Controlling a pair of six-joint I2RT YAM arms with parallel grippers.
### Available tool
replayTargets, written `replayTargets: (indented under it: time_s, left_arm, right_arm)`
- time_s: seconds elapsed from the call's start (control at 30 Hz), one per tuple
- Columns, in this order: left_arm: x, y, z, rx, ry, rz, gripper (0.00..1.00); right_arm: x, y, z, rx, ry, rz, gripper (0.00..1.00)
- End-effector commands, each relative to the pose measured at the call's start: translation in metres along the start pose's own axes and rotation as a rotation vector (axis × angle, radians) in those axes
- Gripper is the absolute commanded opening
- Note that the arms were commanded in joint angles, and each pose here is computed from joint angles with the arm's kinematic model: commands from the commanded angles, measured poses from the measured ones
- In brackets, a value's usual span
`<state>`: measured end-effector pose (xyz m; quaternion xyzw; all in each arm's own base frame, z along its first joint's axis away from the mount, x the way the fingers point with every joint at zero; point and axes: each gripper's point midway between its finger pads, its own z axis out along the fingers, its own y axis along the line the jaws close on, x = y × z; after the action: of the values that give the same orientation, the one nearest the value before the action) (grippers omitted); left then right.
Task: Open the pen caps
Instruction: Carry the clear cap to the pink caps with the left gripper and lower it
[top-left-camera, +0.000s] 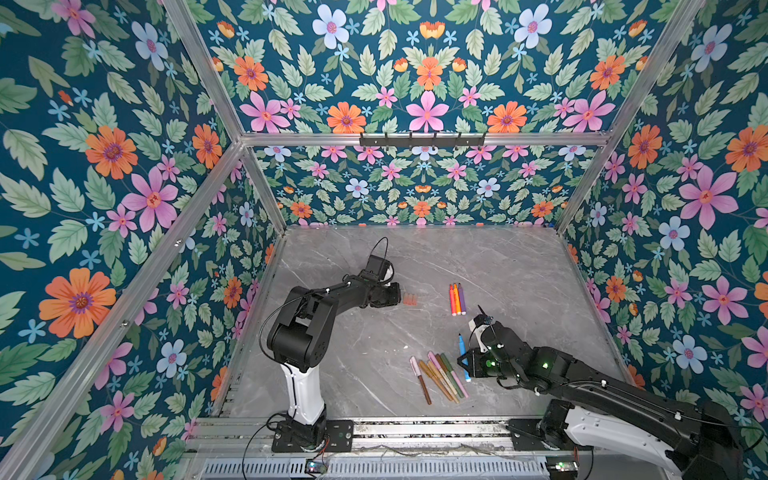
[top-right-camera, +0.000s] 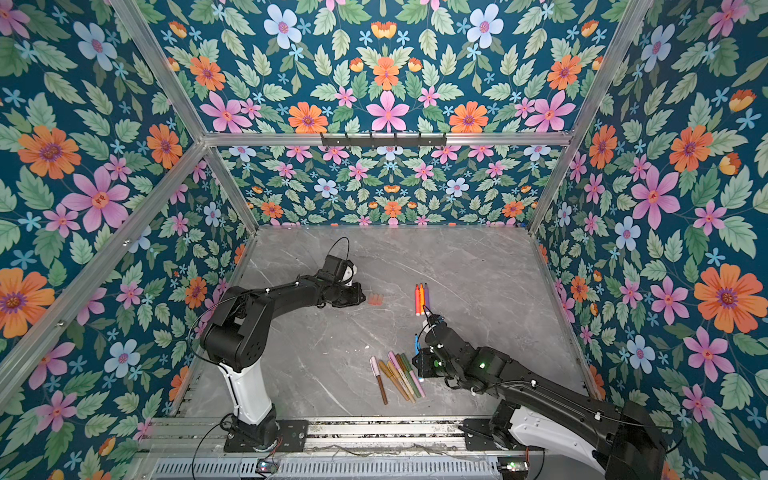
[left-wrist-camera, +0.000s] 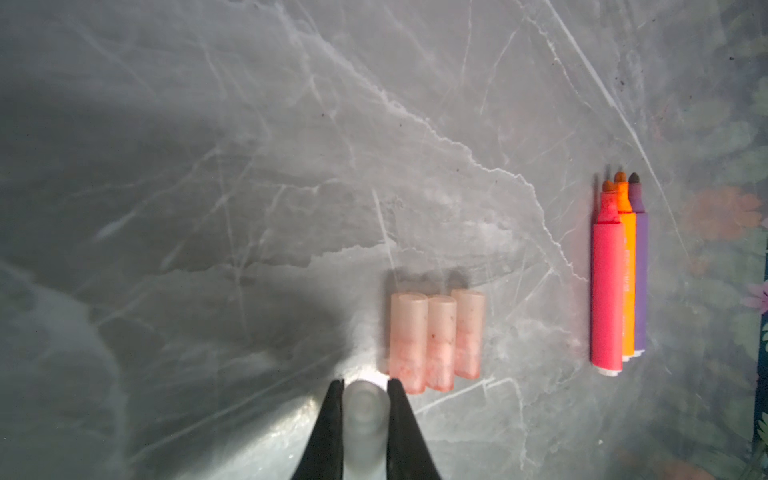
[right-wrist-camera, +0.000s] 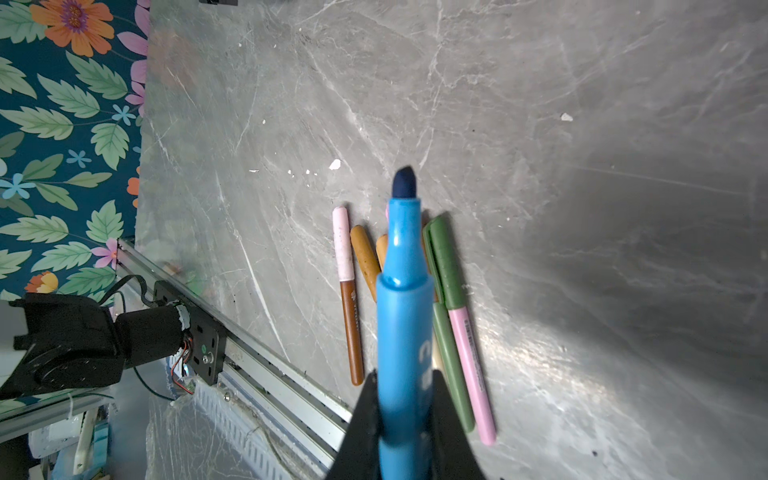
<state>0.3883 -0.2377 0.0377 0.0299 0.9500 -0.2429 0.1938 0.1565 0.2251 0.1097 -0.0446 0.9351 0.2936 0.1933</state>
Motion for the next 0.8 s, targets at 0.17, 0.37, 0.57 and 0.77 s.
replayTargets:
  time_s: [0.17, 0.37, 0.57, 0.77]
  left_arm:
    - [-0.007, 0.002, 0.006, 0.012, -0.006, 0.020, 0.15]
    - [-0.008, 0.000, 0.011, 0.029, 0.002, 0.016, 0.23]
    - [-0.013, -0.004, 0.011, 0.037, -0.001, 0.014, 0.31]
    - [-0.015, -0.006, 0.008, 0.043, -0.011, 0.009, 0.35]
  right_arm:
    - [-0.003, 0.000, -0.001, 0.007, -0.009, -0.006, 0.00]
    - [-0.001, -0.003, -0.003, 0.010, -0.016, 0.002, 0.00]
    - [-0.001, -0.003, -0.002, 0.011, -0.015, 0.003, 0.00]
    - [-0.001, -0.003, -0.001, 0.012, -0.012, 0.000, 0.00]
